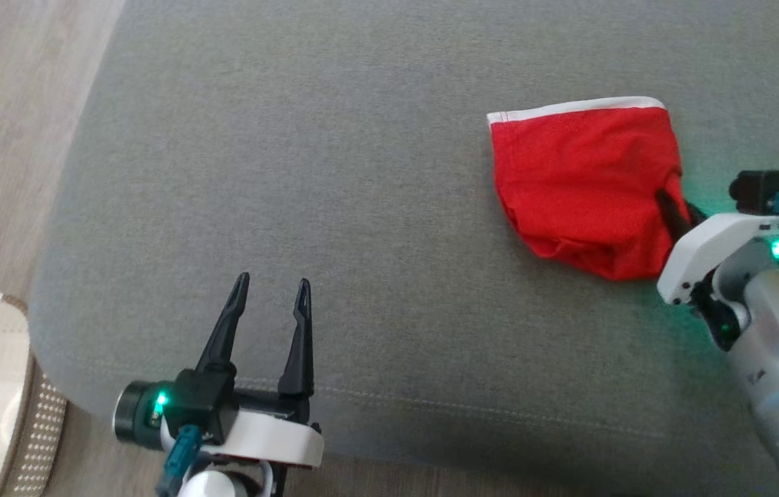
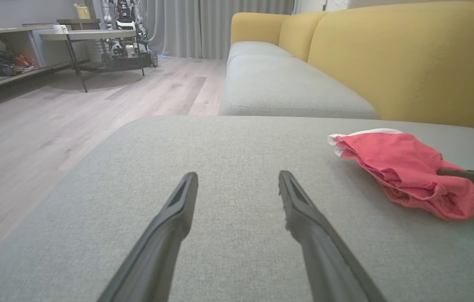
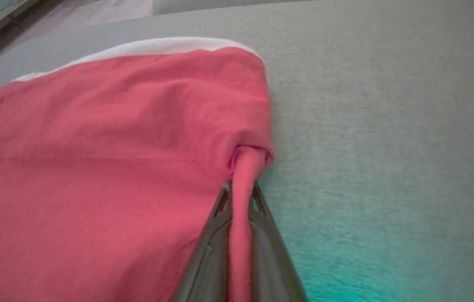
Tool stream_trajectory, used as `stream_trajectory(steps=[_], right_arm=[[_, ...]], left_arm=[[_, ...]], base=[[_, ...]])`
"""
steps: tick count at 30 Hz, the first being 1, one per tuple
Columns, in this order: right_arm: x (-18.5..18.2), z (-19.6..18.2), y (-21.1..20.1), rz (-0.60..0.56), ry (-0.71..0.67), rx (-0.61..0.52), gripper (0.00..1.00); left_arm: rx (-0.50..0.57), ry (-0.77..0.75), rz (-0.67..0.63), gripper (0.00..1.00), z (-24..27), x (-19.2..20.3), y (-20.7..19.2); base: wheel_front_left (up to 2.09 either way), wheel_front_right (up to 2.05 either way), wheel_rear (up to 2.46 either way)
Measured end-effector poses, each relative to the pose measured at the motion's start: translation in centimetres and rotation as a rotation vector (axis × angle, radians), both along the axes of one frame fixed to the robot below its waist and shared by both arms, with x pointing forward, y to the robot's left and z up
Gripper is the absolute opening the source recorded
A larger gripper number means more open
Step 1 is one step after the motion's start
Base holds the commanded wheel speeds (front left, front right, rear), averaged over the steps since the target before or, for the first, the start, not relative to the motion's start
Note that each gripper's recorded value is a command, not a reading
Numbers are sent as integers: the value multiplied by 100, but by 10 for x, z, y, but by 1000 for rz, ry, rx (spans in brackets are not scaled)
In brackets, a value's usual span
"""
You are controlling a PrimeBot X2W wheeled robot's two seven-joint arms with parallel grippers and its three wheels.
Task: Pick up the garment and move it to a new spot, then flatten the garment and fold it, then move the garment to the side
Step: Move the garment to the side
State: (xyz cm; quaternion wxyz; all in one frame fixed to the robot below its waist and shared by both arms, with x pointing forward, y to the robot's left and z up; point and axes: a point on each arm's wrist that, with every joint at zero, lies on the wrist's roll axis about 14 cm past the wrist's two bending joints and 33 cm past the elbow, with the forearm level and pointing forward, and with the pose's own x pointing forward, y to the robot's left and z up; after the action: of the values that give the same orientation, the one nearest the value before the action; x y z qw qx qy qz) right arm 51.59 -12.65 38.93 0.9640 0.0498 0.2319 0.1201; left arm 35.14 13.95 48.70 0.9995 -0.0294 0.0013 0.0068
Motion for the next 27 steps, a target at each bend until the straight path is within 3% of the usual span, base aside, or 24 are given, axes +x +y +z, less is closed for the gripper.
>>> stream_trajectory(steps=[10,20,27], right_arm=[[22,52,-102,-170,-143,-119,0],[4,74,-210,-378,-179,-218,0],[-2,84,-254,-483,-207,-240,0]], left_arm=[[-28,-22,-96,100,4,15,-29],[-44,-31,-202,100,0,42,-60],[-52,-25,-248,100,-7,53,-73]], base=[[0,0,0],[0,0,0],[0,0,0]])
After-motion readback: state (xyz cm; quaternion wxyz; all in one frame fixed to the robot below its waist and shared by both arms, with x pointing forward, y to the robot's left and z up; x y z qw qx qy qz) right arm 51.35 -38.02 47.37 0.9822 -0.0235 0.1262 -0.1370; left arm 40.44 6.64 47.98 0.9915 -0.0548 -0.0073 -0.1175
